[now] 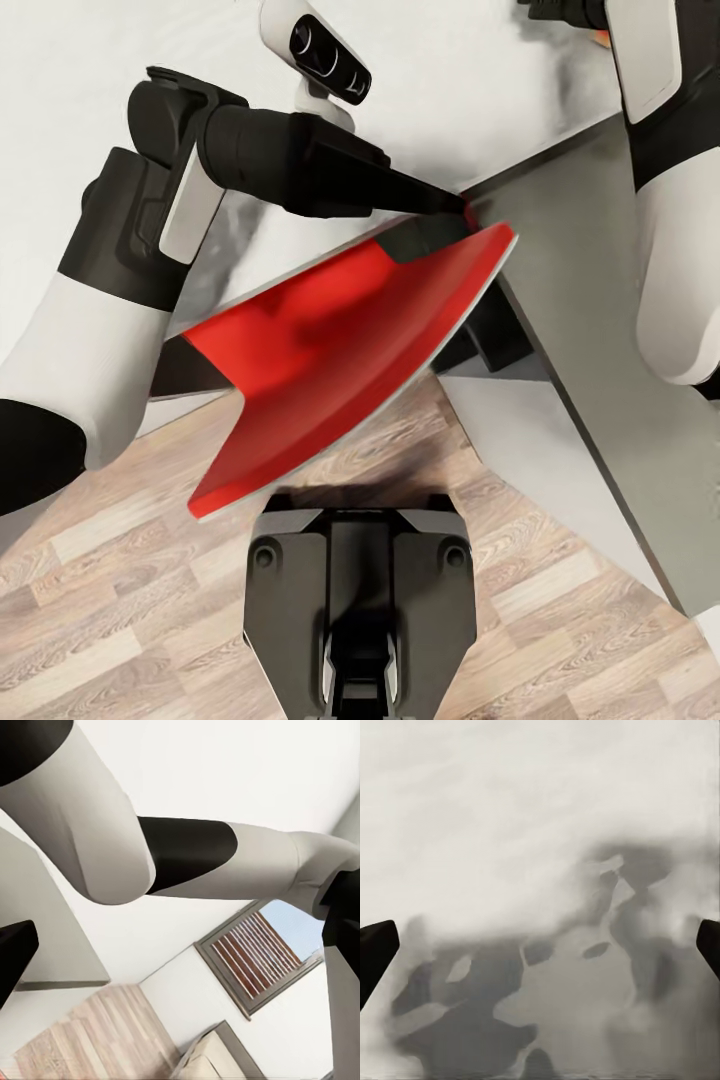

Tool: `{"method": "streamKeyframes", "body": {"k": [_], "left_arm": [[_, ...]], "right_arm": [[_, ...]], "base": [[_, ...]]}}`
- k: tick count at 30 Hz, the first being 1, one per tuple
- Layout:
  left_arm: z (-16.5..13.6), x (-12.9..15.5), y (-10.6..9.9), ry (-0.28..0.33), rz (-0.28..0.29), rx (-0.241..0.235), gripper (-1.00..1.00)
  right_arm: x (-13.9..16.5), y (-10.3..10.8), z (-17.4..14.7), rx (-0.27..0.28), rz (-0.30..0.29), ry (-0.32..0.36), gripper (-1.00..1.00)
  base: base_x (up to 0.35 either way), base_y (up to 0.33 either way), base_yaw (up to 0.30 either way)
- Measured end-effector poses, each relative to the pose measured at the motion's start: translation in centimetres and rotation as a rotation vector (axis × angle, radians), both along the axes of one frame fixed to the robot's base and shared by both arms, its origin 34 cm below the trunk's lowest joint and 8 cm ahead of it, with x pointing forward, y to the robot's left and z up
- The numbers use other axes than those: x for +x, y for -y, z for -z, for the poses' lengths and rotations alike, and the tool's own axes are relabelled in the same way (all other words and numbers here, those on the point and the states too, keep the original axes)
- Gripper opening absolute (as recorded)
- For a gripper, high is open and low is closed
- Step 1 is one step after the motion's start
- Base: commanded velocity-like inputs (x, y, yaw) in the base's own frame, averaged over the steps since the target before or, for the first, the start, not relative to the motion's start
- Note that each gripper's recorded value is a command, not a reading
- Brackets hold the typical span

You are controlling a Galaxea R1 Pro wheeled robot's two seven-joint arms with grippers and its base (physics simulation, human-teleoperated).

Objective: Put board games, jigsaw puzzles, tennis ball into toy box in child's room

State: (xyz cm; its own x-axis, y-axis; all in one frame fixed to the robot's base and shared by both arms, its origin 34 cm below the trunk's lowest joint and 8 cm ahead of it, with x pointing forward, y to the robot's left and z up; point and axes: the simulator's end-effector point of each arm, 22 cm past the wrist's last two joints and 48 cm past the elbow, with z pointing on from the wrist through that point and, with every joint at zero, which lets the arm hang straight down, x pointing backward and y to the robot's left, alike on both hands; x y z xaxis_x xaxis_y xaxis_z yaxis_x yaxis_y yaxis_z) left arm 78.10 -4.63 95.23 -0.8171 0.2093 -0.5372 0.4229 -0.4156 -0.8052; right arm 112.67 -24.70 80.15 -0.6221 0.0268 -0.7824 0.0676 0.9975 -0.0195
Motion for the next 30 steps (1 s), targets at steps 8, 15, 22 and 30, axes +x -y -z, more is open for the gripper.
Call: {"method": "streamKeyframes", "body": {"k": [8, 15, 22, 30], "left_arm": [[-0.6, 0.0, 0.0, 0.010, 0.000, 0.002, 1.00], [-1.8, 0.2, -1.1, 0.069, -0.008, 0.011, 1.00], [-4.0, 3.0, -4.8, 0.174, -0.050, 0.067, 1.00], [-4.3, 3.3, -6.7, 0.171, -0.048, 0.079, 1.00]], "right_arm": [[0.1, 0.1, -0.8, 0.001, 0.002, 0.005, 1.00], [0.0, 0.3, -0.9, 0.000, 0.007, -0.007, 1.00], [0.7, -0.5, -4.0, 0.016, -0.008, 0.046, 1.00], [0.5, -0.9, -4.8, 0.014, -0.018, 0.039, 1.00]], "base": [[-0.002, 0.000, -0.178], [0.000, 0.000, -0.179], [0.000, 0.000, -0.145], [0.000, 0.000, -0.019]]}}
